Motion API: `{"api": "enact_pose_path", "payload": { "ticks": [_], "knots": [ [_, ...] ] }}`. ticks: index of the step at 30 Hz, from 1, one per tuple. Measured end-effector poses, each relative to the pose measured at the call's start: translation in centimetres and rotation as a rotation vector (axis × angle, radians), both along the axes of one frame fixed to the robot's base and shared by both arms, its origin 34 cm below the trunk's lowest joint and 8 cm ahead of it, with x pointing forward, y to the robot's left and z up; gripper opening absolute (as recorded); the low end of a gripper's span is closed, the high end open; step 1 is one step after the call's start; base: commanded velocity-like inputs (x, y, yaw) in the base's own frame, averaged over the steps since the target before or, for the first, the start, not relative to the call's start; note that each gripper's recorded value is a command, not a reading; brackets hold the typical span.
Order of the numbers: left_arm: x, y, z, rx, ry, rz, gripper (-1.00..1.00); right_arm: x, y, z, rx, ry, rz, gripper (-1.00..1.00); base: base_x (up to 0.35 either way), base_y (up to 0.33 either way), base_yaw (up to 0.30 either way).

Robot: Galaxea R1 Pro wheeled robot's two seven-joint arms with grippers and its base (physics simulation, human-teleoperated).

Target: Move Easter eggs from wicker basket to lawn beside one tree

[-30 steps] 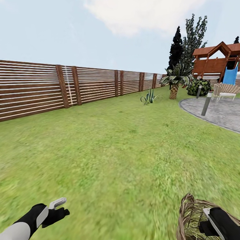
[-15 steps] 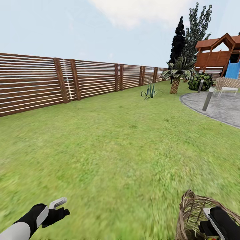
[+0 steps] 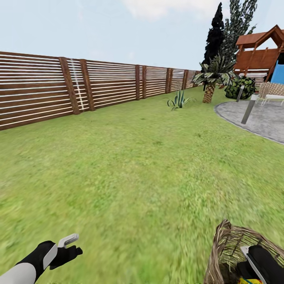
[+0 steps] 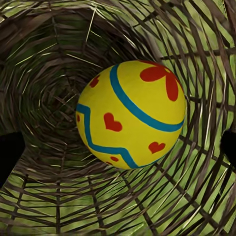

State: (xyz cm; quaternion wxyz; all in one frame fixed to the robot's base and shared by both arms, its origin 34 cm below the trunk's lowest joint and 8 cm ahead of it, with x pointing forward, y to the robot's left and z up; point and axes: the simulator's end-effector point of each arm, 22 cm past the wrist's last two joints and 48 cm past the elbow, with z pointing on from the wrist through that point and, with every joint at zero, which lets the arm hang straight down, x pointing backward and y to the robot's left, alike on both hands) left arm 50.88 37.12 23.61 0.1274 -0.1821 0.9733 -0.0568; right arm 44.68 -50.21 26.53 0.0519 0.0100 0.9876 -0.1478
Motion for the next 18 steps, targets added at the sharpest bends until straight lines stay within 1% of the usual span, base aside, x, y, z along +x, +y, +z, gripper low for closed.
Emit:
{"api": "enact_pose_path", "payload": {
  "ticks": [3,10,13,18],
  "knots": [
    [-0.33,0.00,-0.55,0.000,0.013,0.000,1.00,-0.29,0.02,-0.48,0.000,0.012,0.001,1.00,0.000,0.000,0.000],
    [-0.31,-0.03,-0.54,-0.001,0.011,0.000,1.00,-0.28,0.09,-0.51,0.001,0.013,0.002,1.00,0.001,-0.008,0.000],
    [-0.31,-0.04,-0.54,-0.002,0.011,0.000,1.00,-0.28,0.10,-0.50,0.001,0.013,0.002,1.00,0.043,-0.192,0.000],
    [-0.31,-0.03,-0.54,-0.001,0.011,0.000,1.00,-0.28,0.10,-0.49,0.000,0.013,0.001,1.00,0.084,-0.260,0.000]
  ]
}}
